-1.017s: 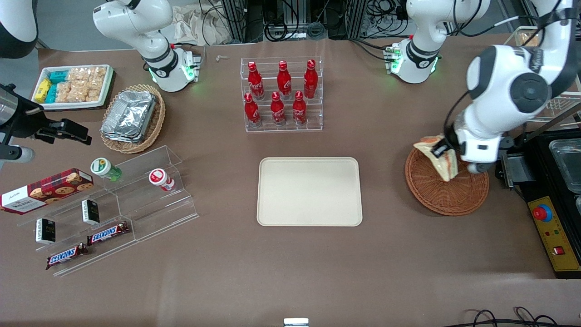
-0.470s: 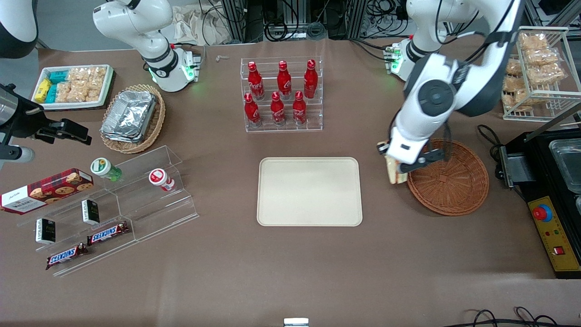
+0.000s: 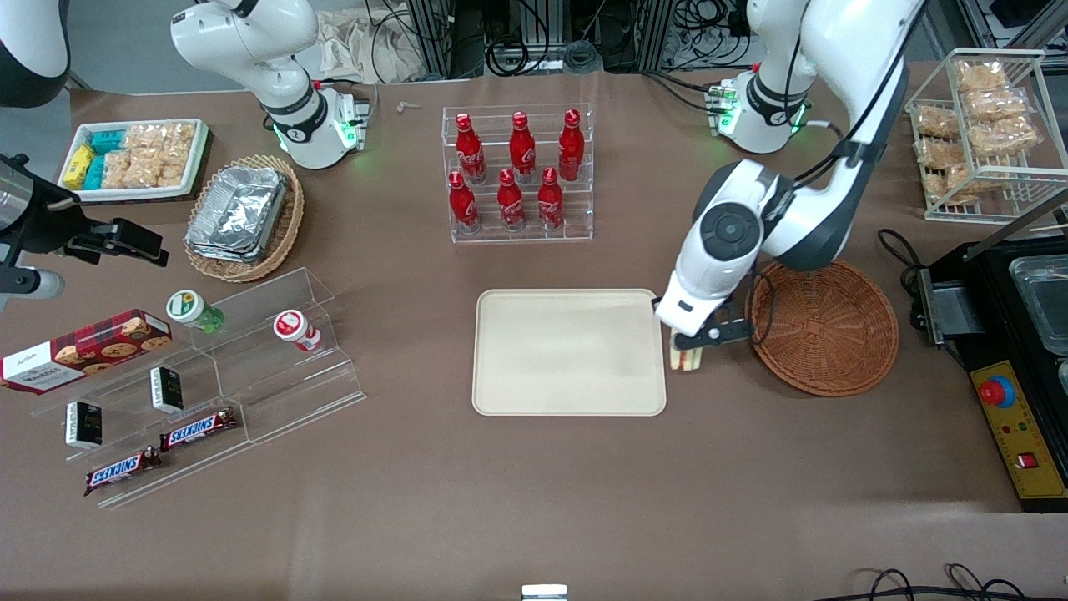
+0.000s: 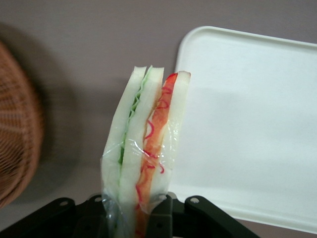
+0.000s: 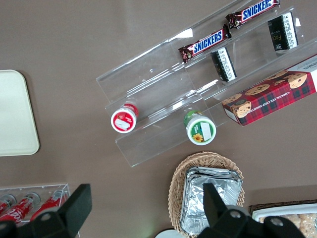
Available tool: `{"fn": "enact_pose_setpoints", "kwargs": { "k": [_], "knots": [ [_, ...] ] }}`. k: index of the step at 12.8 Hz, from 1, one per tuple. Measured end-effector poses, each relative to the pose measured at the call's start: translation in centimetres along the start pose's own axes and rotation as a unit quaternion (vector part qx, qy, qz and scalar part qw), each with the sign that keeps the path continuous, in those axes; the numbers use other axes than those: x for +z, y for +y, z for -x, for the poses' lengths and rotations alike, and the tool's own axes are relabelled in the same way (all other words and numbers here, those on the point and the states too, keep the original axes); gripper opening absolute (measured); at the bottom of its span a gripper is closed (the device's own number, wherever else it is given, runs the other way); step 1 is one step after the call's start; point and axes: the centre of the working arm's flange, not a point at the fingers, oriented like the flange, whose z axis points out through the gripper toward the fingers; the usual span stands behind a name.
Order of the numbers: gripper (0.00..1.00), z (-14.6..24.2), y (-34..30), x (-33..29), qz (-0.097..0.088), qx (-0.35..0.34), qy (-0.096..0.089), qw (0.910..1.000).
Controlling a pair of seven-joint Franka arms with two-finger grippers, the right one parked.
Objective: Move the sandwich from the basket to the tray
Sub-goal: 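Carry the sandwich over the cream tray and lower it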
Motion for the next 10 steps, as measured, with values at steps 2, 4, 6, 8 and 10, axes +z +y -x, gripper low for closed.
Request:
{"fn": "enact_pose_setpoints", "kwargs": {
  "k": [2, 4, 6, 8, 10],
  "knots": [
    [0.2, -0.5, 2.6, 1.5, -0.001, 0.023, 0.0, 0.9997],
    [0.2, -1.0, 4.2, 3.7, -0.001, 0.037, -0.003, 0.9993],
    [0.2, -1.5, 5.0, 6.0, 0.009, 0.041, -0.005, 0.9991],
    [0.2, -1.7, 5.3, 7.9, 0.018, 0.042, -0.006, 0.9989],
    [0.26, -2.0, 5.5, 8.0, 0.022, 0.045, -0.001, 0.9987]
  ]
}}
